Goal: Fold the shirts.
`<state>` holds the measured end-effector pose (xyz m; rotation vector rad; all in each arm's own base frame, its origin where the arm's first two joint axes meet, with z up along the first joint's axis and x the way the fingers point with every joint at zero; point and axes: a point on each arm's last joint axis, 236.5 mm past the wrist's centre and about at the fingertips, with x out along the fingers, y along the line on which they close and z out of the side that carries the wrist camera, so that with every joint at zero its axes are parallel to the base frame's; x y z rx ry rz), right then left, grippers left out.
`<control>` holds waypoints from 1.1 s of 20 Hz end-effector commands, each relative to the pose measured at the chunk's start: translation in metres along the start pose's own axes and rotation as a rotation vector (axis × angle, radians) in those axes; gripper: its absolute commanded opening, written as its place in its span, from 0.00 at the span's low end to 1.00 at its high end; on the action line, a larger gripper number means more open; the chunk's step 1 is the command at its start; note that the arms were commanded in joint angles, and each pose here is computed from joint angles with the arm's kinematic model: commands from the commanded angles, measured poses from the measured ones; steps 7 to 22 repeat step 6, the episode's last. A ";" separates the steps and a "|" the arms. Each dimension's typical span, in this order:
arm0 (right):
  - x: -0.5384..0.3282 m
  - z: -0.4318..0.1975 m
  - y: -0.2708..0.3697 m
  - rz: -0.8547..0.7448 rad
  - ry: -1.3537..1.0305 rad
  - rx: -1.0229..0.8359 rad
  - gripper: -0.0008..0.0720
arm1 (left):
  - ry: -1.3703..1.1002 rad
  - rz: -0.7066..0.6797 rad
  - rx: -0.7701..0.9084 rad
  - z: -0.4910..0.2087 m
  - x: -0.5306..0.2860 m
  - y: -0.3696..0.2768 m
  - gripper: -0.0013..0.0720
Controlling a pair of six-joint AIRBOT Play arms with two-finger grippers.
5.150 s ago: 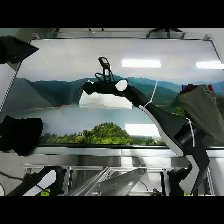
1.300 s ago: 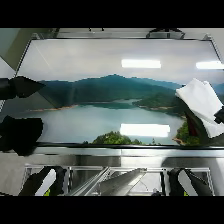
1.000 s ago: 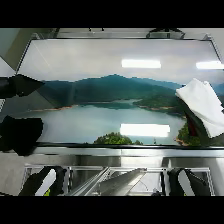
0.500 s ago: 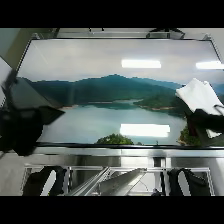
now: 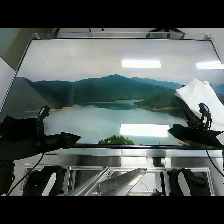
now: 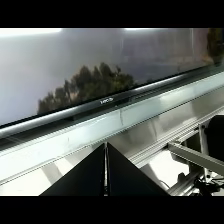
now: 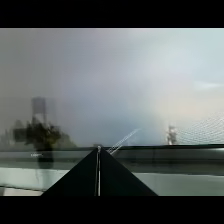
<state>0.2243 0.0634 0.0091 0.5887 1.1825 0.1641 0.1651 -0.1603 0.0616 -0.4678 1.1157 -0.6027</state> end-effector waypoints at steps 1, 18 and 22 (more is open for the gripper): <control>0.002 -0.002 0.001 0.007 0.002 -0.003 0.04 | -0.038 -0.003 0.016 0.000 -0.001 -0.001 0.04; 0.002 -0.002 0.001 0.007 0.002 -0.003 0.04 | -0.081 -0.009 0.049 0.000 -0.008 -0.008 0.04; 0.002 -0.002 0.001 0.007 0.002 -0.003 0.04 | -0.081 -0.009 0.049 0.000 -0.008 -0.008 0.04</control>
